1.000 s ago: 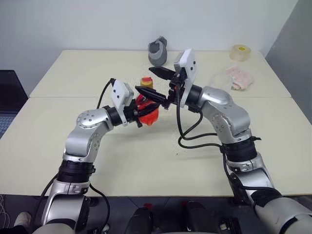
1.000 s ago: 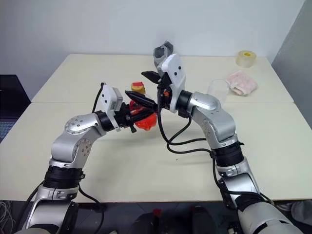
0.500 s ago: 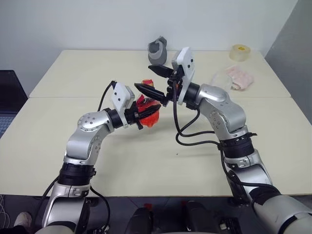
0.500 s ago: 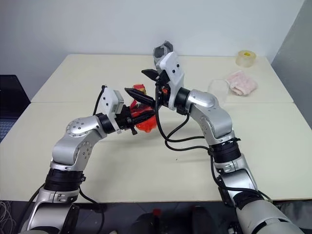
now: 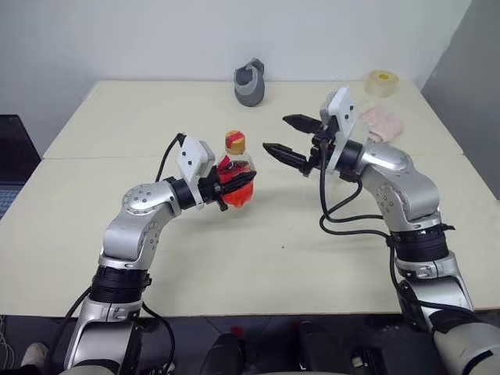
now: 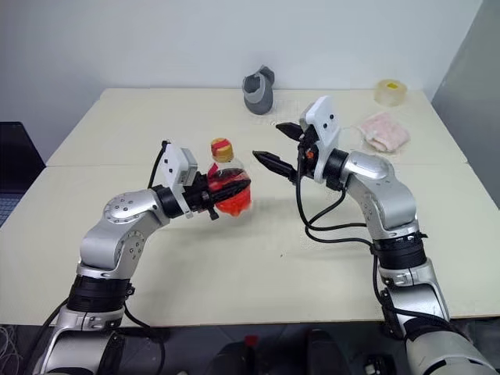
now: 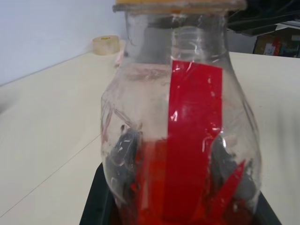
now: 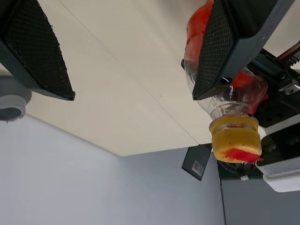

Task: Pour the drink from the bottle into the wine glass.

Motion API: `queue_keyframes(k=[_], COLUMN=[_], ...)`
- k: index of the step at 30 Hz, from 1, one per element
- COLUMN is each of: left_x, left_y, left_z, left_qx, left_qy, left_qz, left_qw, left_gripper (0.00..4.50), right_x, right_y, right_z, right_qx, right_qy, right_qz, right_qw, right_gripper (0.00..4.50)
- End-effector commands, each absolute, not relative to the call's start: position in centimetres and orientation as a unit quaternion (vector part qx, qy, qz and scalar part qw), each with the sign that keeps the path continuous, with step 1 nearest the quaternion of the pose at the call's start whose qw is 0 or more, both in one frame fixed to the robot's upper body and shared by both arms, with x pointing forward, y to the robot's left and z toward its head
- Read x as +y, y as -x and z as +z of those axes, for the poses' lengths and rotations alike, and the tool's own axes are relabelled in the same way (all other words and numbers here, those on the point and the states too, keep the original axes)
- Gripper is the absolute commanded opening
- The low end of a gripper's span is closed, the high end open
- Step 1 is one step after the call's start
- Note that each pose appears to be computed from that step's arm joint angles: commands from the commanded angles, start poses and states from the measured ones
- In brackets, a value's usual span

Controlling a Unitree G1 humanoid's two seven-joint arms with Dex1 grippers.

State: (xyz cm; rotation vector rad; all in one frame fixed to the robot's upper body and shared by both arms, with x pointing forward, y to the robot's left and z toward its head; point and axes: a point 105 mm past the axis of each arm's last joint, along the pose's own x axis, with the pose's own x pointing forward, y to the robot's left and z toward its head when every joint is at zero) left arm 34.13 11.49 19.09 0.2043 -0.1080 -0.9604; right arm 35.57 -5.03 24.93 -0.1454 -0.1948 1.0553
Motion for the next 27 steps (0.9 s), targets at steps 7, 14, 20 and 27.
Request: queue_keyframes(k=[7, 14, 20, 27], left_x=[10.8, 10.6, 10.4, 10.5], left_y=[-33.9, -34.1, -34.0, -34.0], left_z=[21.2, 21.2, 21.2, 21.2], left_qx=[-0.097, -0.098, -0.1, -0.101], left_qy=[-0.107, -0.106, -0.105, -0.104], left_qz=[-0.469, -0.471, -0.471, -0.468], left_qw=[0.871, 0.87, 0.87, 0.872], left_gripper=[1.34, 1.34, 1.34, 1.34], right_x=[-1.5, 0.7, 1.3, 1.6], right_y=[-31.3, -32.0, -32.8, -32.9], right_z=[27.2, 27.9, 27.8, 27.9], right_qx=[-0.128, -0.139, -0.137, -0.132], right_qy=[0.015, 0.009, 0.019, 0.016], right_qz=[0.6, 0.603, 0.601, 0.609], right_qw=[0.789, 0.786, 0.787, 0.782], right_gripper=[4.28, 4.28, 4.28, 2.9])
